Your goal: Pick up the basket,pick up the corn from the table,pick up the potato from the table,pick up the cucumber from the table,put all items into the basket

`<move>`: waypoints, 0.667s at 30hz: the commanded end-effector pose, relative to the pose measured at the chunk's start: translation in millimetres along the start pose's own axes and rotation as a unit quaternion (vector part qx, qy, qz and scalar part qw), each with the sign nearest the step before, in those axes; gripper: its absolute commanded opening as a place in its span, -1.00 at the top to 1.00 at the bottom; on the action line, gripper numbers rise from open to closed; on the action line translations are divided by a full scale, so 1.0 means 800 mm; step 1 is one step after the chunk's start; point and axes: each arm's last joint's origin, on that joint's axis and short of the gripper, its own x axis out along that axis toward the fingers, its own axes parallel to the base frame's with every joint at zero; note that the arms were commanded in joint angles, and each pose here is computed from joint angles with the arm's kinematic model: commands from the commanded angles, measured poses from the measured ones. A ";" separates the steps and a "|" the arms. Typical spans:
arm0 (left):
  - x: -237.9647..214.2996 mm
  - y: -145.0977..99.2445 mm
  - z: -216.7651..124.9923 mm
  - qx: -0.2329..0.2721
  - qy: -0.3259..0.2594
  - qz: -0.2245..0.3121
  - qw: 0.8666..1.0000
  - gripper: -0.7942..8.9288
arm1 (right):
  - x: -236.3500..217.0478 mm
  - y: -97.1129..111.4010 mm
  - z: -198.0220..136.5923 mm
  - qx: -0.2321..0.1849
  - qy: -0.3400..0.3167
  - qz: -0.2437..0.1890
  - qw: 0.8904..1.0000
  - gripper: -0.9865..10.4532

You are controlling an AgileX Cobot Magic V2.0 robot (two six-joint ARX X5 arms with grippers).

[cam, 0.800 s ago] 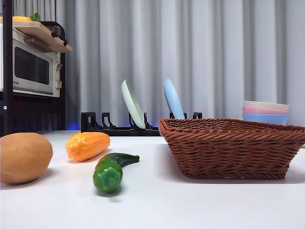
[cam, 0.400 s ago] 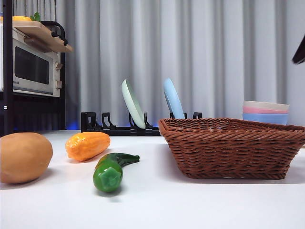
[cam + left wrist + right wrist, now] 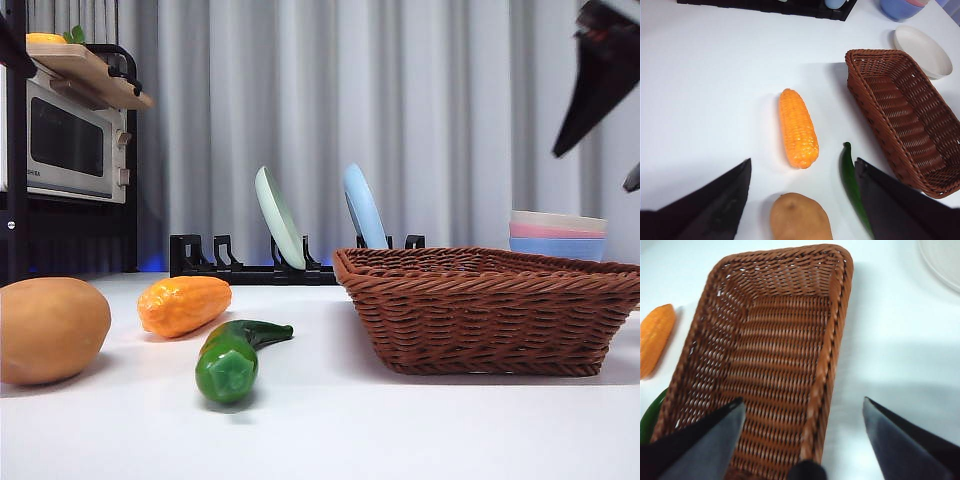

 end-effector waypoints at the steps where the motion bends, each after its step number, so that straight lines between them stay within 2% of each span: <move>1: 0.000 0.000 0.000 0.004 0.001 -0.004 1.000 0.13 | 0.026 -0.009 0.013 0.001 0.026 -0.004 1.000 0.11; 6: 0.000 0.000 0.000 0.004 0.001 -0.004 1.000 0.13 | 0.076 -0.026 0.027 0.020 0.077 -0.003 0.997 0.11; 12: 0.000 0.000 0.000 0.004 0.000 -0.003 1.000 0.13 | 0.129 -0.037 0.021 0.032 0.134 0.003 0.990 0.13; 14: 0.000 0.000 0.000 0.004 0.000 -0.003 1.000 0.13 | 0.141 -0.037 0.016 0.031 0.145 0.004 0.989 0.27; 17: 0.000 0.000 0.000 0.004 0.001 -0.003 1.000 0.13 | 0.149 -0.038 0.014 0.030 0.150 0.002 0.988 0.79; 18: 0.000 0.000 0.000 0.004 0.001 -0.003 1.000 0.13 | 0.149 -0.038 0.015 0.030 0.147 0.002 0.989 0.86; 20: 0.002 0.001 0.000 0.002 0.004 -0.003 1.000 0.13 | 0.146 -0.037 0.016 0.036 0.144 0.002 0.989 0.86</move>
